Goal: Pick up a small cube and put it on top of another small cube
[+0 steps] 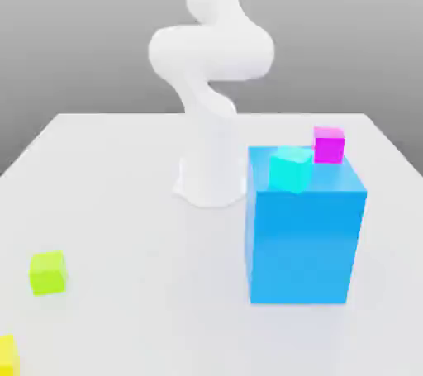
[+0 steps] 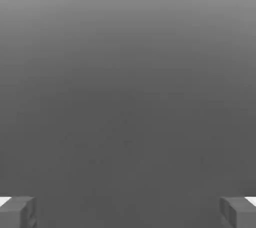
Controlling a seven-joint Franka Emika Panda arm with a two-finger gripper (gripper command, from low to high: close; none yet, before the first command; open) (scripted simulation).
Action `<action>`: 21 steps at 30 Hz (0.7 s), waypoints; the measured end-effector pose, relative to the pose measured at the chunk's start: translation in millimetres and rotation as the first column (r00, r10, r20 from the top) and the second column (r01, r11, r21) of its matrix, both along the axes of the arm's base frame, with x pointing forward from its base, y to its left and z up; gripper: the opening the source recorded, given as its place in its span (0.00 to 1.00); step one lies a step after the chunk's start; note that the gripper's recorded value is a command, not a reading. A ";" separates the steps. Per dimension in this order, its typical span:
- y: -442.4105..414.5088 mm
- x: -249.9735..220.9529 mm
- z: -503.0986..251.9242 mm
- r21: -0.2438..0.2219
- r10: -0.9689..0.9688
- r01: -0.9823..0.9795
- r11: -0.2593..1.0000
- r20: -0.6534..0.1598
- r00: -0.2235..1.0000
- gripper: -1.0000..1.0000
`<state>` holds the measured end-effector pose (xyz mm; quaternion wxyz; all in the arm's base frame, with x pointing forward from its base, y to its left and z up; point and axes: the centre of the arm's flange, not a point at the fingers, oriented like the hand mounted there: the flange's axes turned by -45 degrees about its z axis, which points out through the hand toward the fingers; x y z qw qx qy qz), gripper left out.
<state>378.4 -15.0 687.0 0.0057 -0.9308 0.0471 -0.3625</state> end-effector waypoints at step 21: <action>-194.5 148.4 -294.9 0.122 -0.544 0.669 0.733 -0.485 0.685 0.50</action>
